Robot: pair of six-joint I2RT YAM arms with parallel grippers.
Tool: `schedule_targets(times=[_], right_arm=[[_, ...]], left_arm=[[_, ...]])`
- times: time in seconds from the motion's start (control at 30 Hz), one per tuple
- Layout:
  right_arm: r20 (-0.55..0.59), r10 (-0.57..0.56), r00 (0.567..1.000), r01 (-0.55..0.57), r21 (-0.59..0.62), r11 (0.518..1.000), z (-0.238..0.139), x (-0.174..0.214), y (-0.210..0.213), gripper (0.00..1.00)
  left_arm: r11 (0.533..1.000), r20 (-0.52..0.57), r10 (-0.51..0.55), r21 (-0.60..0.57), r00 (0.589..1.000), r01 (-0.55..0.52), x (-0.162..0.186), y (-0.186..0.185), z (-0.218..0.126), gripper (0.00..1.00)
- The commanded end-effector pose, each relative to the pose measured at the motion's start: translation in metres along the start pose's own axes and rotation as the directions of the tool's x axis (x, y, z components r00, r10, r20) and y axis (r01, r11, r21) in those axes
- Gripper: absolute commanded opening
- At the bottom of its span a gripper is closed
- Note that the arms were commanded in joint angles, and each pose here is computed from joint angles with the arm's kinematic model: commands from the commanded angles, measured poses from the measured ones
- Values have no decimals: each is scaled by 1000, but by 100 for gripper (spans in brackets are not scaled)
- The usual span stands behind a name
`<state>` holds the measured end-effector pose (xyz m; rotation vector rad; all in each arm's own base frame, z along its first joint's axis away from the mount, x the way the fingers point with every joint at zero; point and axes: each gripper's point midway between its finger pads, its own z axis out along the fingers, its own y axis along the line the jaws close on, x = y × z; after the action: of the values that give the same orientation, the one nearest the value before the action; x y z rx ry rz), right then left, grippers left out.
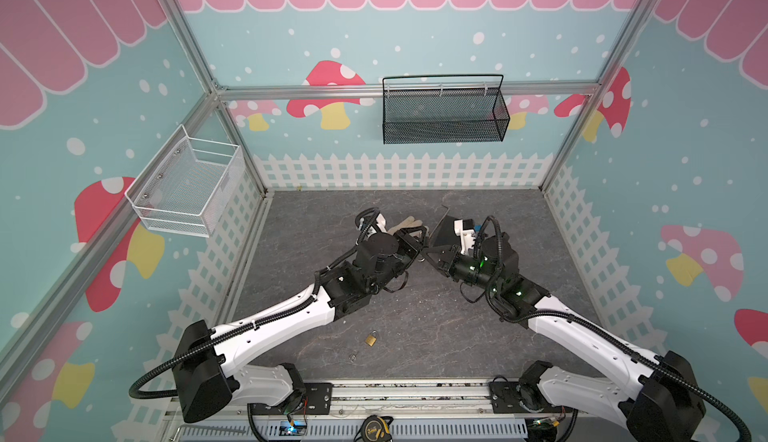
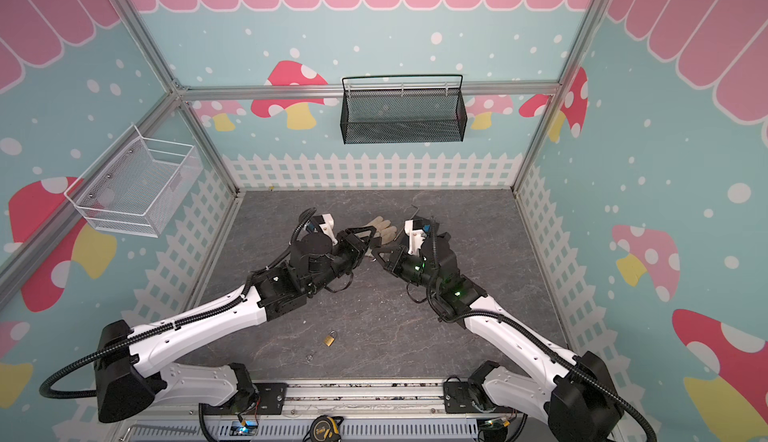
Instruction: Unlock with the key
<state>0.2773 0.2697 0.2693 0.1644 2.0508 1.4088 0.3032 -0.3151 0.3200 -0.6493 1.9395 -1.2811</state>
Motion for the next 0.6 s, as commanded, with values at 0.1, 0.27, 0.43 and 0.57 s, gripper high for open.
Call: schedule_targets(times=[0.1,0.27,0.43,0.57], right_arm=[[26,-293,956,290,91,953,-4,-24,14,0],[-8,-358,934,357,82,930,-2,-23,20,0],[-40,-394,918,396,71,916,0,-23,28,0],[-58,-411,910,414,64,908,2,-23,31,0]], left_arm=[[914,-52,339,-216,939,-342,-23,13,-10,55],[853,-167,435,-238,885,-464,-12,10,5,58],[837,-222,479,-175,849,-518,7,0,22,62],[802,-247,506,-218,826,-556,9,14,31,62]])
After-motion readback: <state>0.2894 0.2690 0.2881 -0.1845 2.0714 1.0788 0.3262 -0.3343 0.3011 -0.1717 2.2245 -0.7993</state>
